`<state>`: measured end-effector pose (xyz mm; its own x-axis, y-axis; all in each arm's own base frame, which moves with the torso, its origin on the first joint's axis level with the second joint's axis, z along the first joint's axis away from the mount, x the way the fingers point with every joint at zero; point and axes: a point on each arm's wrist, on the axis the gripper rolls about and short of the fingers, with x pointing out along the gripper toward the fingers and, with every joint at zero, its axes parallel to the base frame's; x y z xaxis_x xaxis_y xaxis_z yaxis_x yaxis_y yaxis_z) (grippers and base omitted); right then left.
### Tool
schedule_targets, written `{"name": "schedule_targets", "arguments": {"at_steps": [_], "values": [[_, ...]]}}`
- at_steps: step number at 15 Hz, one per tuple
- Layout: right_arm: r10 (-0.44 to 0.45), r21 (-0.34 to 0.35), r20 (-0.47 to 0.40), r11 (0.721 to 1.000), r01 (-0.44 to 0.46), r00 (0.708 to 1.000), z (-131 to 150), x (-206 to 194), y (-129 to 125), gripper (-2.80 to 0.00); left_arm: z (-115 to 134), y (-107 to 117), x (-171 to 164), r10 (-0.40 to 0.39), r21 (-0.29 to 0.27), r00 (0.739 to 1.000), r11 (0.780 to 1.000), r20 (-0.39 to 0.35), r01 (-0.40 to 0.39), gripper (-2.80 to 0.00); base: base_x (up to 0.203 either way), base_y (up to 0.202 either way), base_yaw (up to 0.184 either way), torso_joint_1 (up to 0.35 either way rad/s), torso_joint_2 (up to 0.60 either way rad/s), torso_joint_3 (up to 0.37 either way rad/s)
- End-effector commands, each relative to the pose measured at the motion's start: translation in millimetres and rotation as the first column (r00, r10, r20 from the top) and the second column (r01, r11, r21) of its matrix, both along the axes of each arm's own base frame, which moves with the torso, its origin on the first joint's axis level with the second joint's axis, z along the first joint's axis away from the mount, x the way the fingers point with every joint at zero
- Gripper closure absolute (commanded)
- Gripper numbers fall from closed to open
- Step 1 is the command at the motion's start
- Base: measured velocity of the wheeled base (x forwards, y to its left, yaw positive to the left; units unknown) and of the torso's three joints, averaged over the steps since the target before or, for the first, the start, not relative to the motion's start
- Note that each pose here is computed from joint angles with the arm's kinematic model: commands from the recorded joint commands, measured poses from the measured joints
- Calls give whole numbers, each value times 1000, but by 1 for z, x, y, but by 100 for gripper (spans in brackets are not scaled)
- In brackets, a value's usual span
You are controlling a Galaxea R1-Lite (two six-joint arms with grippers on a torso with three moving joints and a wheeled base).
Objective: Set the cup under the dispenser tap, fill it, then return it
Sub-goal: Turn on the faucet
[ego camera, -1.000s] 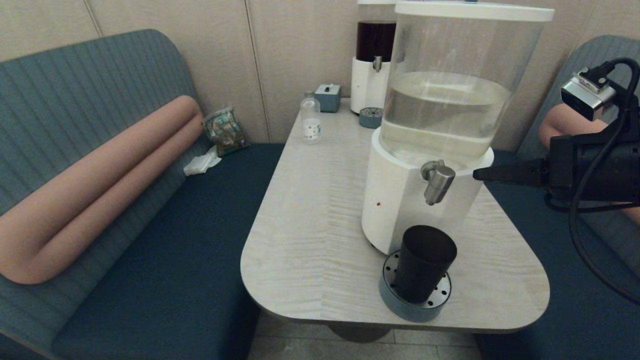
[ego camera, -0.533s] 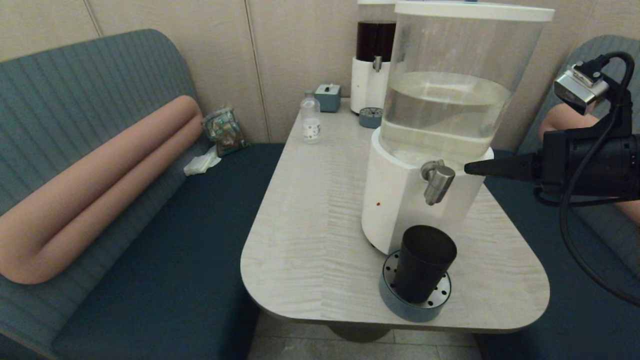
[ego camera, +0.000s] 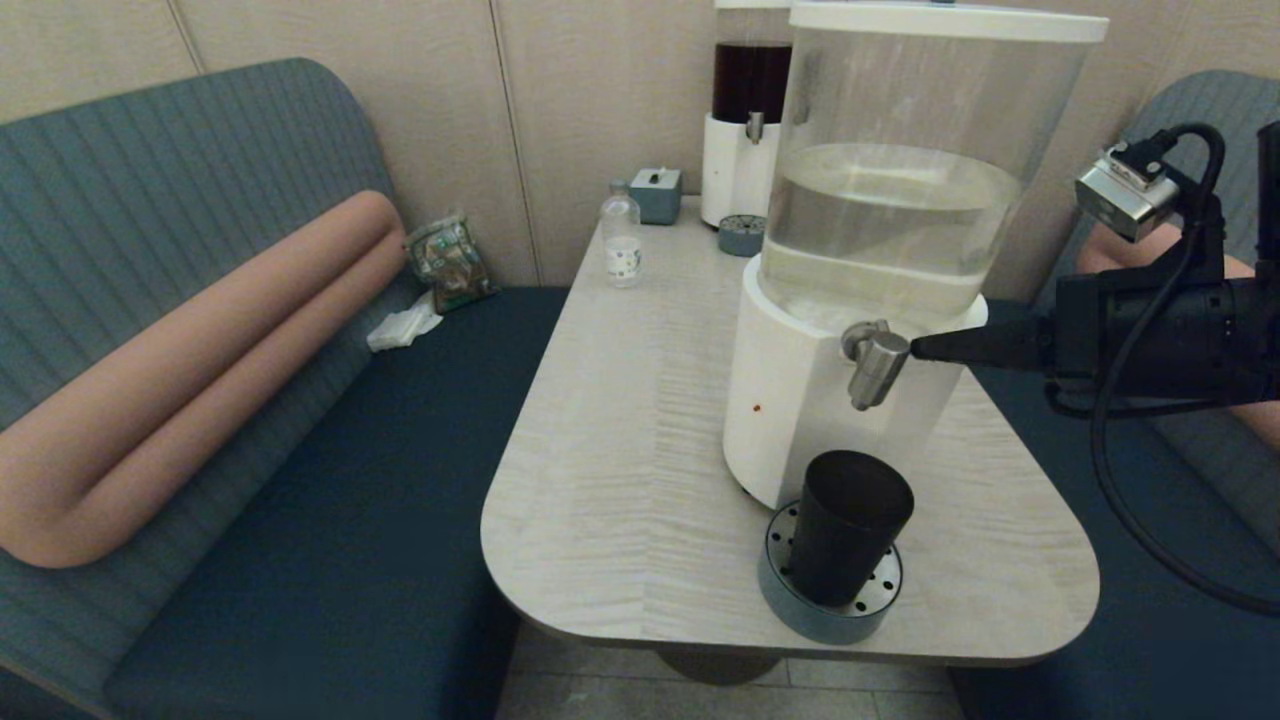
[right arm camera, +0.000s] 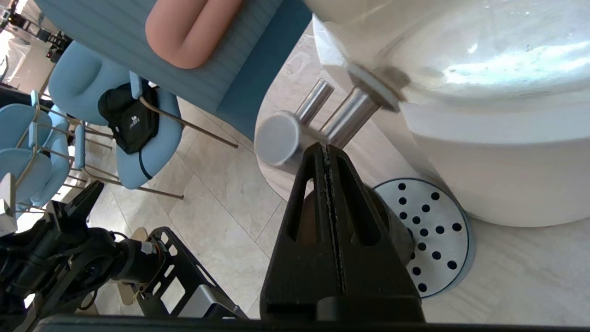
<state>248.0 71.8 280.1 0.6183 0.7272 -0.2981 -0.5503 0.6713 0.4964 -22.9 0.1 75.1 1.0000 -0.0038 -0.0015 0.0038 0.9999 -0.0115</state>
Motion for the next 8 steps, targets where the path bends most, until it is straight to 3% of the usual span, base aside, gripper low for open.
{"name": "schedule_targets", "arguments": {"at_steps": [1,8], "values": [[3,5,7,1000,-3,1000,0,3,1,0,0,0,0,1,-1,1000,1000,-2,-1,0,0,0,0,0,0,0],[10,7,18,1000,-10,1000,-1,7,4,0,0,0,0,0,-1,1000,1000,-2,0,0,0,0,0,0,0,0]]}}
